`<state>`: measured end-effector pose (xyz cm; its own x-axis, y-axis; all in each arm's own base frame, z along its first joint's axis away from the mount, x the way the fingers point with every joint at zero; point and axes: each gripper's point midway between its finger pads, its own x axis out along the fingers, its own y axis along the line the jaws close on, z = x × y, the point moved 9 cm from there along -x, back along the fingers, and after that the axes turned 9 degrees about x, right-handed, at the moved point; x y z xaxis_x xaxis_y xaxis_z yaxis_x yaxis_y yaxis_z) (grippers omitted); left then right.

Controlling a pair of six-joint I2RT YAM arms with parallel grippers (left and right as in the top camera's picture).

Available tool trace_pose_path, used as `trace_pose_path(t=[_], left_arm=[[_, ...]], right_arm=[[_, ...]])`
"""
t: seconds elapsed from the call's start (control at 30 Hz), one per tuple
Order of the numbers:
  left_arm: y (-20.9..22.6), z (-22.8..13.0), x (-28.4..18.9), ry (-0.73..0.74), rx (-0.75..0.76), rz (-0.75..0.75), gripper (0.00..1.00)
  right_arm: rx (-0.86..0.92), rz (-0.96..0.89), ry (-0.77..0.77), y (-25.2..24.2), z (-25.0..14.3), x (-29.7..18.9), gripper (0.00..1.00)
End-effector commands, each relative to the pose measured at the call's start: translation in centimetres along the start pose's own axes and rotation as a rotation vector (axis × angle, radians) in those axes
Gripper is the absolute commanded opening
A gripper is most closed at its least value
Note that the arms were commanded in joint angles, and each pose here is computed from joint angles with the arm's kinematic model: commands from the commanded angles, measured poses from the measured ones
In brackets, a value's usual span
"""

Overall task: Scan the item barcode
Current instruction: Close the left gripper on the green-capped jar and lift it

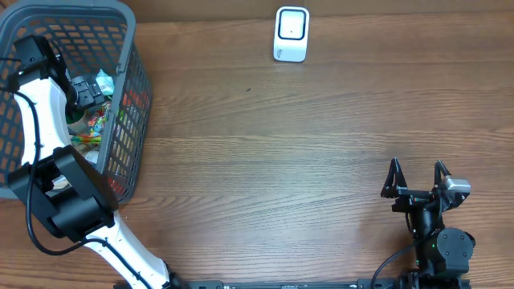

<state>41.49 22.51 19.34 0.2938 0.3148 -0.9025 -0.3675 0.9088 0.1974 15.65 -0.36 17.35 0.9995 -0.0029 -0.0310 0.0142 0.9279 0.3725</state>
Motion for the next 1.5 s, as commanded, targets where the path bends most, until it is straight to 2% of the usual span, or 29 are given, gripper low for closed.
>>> trace_pose_path(t=[0.0, 0.4, 0.97, 1.47], left_arm=[[0.4, 0.2, 0.4, 0.006, -0.027, 0.027, 0.98], [1.2, -0.3, 0.3, 0.035, -0.106, 0.116, 0.98], [1.3, 0.5, 0.5, -0.014, -0.07, 0.115, 0.98], [0.7, -0.1, 2.6, 0.018, -0.064, 0.088, 0.98]], right_arm=[[0.004, 0.008, -0.004, 0.0, -0.2, 0.0, 1.0], [0.004, 0.0, 0.015, -0.1, -0.4, 0.1, 1.0], [0.006, -0.014, 0.049, -0.3, -0.9, 0.3, 1.0], [0.006, -0.014, 0.049, -0.3, -0.9, 0.3, 1.0]])
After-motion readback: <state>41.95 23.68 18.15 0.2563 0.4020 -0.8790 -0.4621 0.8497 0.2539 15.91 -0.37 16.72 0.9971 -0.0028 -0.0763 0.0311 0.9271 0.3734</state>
